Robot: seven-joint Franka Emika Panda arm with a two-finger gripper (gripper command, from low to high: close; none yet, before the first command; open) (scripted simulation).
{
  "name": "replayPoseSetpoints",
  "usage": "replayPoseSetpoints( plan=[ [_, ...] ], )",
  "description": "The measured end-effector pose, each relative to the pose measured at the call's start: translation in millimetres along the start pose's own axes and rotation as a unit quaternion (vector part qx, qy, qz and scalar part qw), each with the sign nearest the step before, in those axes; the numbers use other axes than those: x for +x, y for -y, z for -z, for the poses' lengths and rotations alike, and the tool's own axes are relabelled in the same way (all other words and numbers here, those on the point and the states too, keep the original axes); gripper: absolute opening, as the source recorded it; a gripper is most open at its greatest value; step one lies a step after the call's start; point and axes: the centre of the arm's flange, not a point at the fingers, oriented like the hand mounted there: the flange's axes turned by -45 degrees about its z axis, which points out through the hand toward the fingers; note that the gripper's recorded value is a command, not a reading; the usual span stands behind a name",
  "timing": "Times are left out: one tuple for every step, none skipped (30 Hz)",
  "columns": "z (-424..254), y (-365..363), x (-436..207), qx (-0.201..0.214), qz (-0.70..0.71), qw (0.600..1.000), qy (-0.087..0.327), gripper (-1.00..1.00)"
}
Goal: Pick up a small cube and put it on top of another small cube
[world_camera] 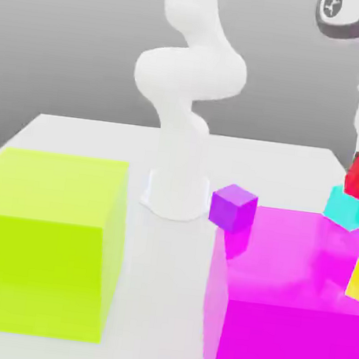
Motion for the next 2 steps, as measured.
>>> replayPoseSetpoints(
  plan=[
    [13.2, -0.2, 0.2, 0.000, 0.000, 1.000, 0.000, 1.00],
    [27.8, -0.1, 0.0, 0.000, 0.000, 1.000, 0.000, 1.00]
  ],
)
